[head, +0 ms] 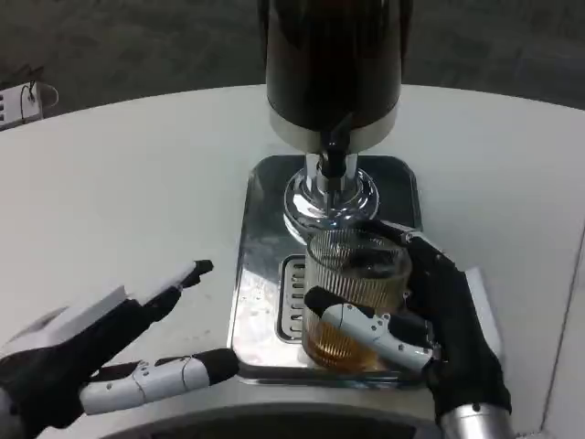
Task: Grasp the cup under the faucet to collect the drink, then remove the cup.
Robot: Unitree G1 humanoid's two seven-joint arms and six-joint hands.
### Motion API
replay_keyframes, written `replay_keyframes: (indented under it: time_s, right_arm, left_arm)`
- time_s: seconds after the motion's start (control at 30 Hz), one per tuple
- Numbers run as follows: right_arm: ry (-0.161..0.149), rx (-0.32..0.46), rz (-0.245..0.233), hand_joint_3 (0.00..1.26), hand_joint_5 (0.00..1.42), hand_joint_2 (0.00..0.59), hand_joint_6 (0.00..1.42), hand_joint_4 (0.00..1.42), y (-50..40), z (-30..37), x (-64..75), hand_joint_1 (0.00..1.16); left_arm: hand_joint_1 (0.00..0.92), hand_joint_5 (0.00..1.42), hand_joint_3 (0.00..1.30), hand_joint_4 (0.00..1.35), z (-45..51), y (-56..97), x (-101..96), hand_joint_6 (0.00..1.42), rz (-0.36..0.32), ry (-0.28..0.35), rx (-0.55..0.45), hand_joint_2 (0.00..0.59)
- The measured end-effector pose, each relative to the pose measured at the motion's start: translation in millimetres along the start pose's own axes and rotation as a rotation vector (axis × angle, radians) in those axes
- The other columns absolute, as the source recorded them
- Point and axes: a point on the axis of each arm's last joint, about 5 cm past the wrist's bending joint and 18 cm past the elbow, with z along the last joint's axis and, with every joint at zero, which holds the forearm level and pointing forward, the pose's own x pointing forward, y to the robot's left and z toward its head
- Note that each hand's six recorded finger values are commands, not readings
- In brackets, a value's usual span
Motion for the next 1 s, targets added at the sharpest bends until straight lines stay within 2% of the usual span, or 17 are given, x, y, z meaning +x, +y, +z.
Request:
replay_keyframes:
  time_s: [0.17,0.33,0.4,0.67,0.83,1.0]
  right_arm:
    - [0.015,0.003,0.028,1.01,1.37,0.207,1.42,1.21,-9.4,5.0,-13.4,0.98]
    - [0.003,0.013,0.042,1.01,1.37,0.207,1.42,1.21,-23.3,15.7,-24.7,0.98]
    - [-0.010,0.001,0.047,1.01,1.37,0.207,1.42,1.21,-29.4,20.0,-28.0,0.98]
    - [-0.114,-0.065,0.015,1.01,1.37,0.204,1.42,1.21,-60.0,43.5,-37.5,0.97]
    - [-0.158,-0.092,0.013,1.01,1.37,0.197,1.42,1.21,-70.7,54.7,-39.9,0.97]
    - [-0.189,-0.123,0.017,1.01,1.37,0.196,1.42,1.21,-77.1,61.0,-41.1,0.96]
  left_arm:
    - [0.000,0.00,0.00,0.00,-1.0,-0.4,5.0,0.00,0.000,-0.013,0.001,0.018]
    - [0.000,0.00,0.00,0.00,-0.8,0.6,9.4,0.00,0.016,-0.032,0.006,0.018]
    - [0.000,0.00,0.00,0.00,-0.7,0.8,11.0,0.00,0.020,-0.040,0.008,0.018]
    - [0.000,0.00,0.00,0.00,5.1,-1.1,19.6,0.00,0.026,-0.099,0.015,0.018]
    - [0.000,0.00,0.00,0.00,8.8,-4.3,23.4,0.00,0.014,-0.136,0.017,0.018]
    - [0.000,0.00,0.00,0.00,13.5,-5.1,22.0,0.00,0.017,-0.171,0.036,0.018]
